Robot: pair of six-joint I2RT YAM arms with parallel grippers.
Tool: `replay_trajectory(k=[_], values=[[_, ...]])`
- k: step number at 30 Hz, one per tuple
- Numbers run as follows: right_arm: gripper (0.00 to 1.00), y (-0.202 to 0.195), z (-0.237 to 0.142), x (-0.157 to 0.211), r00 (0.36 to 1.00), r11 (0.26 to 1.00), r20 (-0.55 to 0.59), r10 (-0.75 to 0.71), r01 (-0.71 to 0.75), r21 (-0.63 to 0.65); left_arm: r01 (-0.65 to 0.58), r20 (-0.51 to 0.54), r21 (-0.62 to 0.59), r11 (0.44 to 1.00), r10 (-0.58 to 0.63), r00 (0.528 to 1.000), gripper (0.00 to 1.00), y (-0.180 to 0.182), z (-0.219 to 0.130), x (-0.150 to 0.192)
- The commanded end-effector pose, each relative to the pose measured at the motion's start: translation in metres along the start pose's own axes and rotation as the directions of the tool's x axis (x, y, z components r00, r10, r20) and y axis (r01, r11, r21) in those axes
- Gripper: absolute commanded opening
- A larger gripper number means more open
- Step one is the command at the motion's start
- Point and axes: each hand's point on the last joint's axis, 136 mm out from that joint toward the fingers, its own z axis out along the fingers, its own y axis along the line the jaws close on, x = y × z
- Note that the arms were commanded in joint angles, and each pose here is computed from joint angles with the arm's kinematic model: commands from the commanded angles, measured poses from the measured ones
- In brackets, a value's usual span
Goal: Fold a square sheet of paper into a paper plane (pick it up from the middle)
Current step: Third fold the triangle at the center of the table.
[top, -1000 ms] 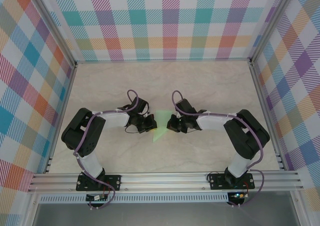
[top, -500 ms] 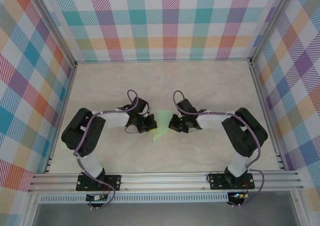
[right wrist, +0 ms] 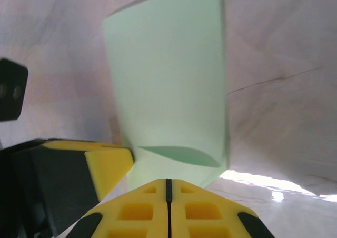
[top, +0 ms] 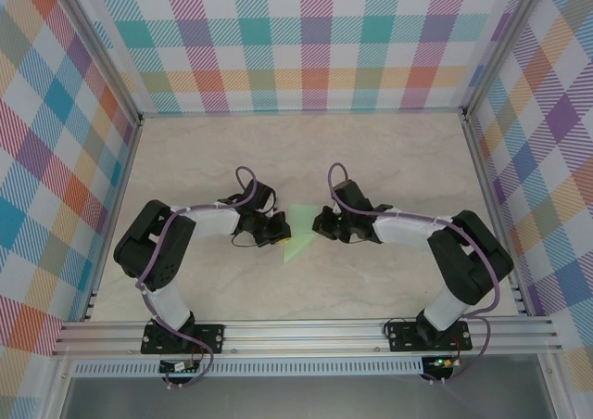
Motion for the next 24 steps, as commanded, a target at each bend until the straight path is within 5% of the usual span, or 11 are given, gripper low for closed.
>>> replay_trajectory(k=[1,13,24], values=[[0.06,0.026,0.012,0.015,0.994,0.994,-0.090,-0.056,0.047,-0.098,0.031,-0.030,-0.073,0.997,-0.033,0.999,0.00,0.018,0.001,0.012],[0.05,-0.003,0.036,0.033,0.987,1.000,-0.161,0.002,-0.007,-0.031,-0.004,-0.027,0.000,1.000,0.004,1.000,0.01,-0.008,-0.006,0.005],[0.05,-0.019,0.040,0.034,0.988,0.998,-0.147,0.053,-0.049,0.030,-0.012,0.031,0.100,0.995,0.009,0.999,0.22,-0.038,-0.041,0.009]])
